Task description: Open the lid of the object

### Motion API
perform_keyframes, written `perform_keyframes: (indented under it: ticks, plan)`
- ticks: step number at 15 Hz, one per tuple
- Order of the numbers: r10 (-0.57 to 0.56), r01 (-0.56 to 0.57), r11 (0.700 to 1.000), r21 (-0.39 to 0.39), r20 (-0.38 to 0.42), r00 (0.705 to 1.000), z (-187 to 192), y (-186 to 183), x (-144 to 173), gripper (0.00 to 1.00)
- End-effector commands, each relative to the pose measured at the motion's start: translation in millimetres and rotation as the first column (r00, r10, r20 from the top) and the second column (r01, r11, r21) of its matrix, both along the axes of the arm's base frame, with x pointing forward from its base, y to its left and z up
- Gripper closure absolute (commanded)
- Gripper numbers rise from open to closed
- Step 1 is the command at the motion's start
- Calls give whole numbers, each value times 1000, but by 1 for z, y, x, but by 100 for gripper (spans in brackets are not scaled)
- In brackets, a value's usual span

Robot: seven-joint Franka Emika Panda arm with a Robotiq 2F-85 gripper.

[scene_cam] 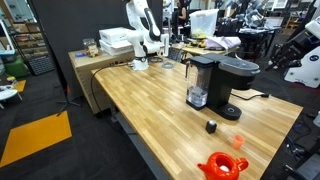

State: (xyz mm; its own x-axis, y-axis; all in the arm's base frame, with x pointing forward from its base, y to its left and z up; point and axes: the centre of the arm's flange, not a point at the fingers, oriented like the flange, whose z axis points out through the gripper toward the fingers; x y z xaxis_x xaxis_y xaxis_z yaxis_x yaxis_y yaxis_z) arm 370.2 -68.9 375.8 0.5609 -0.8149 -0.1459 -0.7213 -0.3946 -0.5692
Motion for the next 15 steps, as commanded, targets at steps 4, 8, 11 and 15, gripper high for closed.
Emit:
perform_keyframes:
  ticks: [4, 8, 11, 15]
  plan:
    - [36, -36, 999, 6, -17, 999, -11, 2, 22, 100]
    - [54, -54, 999, 1, -38, 998, -19, 7, 30, 100]
    - [52, -52, 999, -2, -42, 998, -19, 5, 27, 100]
    - [46, -46, 999, -2, -44, 998, -19, -1, 23, 100]
